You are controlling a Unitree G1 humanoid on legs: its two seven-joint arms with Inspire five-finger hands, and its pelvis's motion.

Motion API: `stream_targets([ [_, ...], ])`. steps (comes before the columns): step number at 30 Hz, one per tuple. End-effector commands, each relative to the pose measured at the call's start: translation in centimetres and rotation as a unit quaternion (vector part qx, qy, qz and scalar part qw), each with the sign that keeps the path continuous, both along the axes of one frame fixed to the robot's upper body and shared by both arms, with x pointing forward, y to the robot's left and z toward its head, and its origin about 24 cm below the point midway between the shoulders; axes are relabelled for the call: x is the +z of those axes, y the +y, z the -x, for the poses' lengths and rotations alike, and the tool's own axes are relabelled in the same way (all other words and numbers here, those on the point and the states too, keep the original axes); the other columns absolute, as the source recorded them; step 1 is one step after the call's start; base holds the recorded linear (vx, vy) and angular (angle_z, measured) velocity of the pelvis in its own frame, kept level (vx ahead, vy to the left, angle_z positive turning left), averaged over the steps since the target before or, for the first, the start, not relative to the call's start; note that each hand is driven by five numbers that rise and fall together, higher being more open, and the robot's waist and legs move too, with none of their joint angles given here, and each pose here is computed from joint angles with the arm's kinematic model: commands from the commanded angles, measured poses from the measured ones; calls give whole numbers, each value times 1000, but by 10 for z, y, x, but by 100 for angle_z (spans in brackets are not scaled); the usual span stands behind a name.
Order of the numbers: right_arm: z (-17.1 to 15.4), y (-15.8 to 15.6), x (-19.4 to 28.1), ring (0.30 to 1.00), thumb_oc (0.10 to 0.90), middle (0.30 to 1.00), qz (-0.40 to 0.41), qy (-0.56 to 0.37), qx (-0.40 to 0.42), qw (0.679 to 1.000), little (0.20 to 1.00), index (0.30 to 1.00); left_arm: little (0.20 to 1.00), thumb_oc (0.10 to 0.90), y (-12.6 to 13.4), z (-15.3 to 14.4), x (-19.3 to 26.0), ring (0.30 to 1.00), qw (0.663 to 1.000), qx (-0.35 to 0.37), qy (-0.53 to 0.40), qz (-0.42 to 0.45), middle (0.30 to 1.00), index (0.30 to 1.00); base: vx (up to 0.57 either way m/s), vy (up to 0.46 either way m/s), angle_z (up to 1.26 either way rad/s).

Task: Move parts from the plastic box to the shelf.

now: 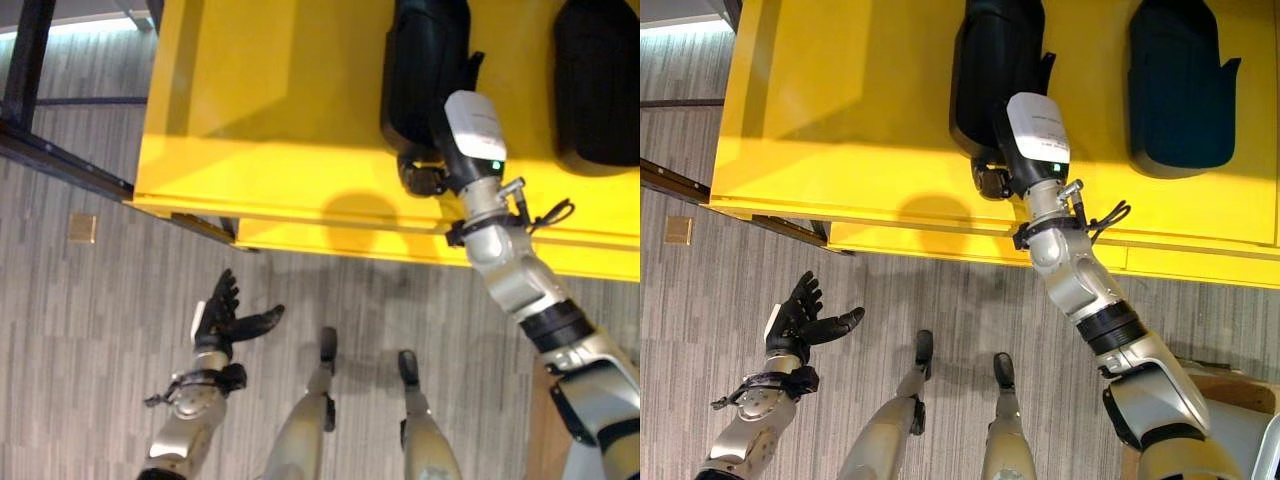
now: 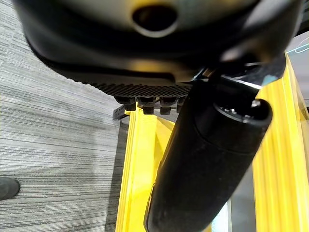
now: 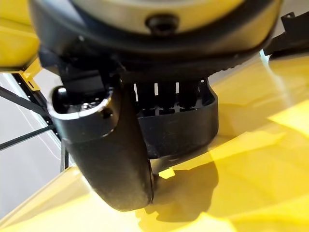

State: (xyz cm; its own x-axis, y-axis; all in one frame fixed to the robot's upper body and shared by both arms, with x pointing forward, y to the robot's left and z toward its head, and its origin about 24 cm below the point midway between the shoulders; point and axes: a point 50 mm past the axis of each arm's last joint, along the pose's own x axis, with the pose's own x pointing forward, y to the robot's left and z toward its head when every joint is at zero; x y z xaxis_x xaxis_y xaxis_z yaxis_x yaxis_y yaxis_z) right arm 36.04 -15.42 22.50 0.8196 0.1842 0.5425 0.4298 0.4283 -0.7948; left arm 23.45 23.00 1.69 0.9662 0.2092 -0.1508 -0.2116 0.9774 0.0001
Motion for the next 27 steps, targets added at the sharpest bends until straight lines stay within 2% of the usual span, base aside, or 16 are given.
stream_targets([
  [1, -1, -32, -1, 300, 400, 300, 49, 0, -62, 997, 300, 300, 1000, 900, 10, 0, 21, 1000, 998, 22, -63, -19, 1000, 1000, 0, 0, 0],
  [9, -4, -41, -2, 300, 400, 300, 68, 8, -80, 994, 300, 300, 1000, 900, 12, -1, 23, 1000, 997, 22, -65, -23, 1000, 1000, 0, 0, 0],
  [20, -14, -34, 14, 300, 400, 300, 183, 18, -85, 979, 300, 300, 1000, 900, 17, 1, 24, 1000, 997, 23, -68, -24, 1000, 1000, 0, 0, 0],
  [27, -16, -30, 16, 300, 400, 300, 222, 28, -81, 971, 300, 300, 1000, 900, 19, 2, 24, 1000, 997, 26, -67, -23, 1000, 1000, 0, 0, 0],
])
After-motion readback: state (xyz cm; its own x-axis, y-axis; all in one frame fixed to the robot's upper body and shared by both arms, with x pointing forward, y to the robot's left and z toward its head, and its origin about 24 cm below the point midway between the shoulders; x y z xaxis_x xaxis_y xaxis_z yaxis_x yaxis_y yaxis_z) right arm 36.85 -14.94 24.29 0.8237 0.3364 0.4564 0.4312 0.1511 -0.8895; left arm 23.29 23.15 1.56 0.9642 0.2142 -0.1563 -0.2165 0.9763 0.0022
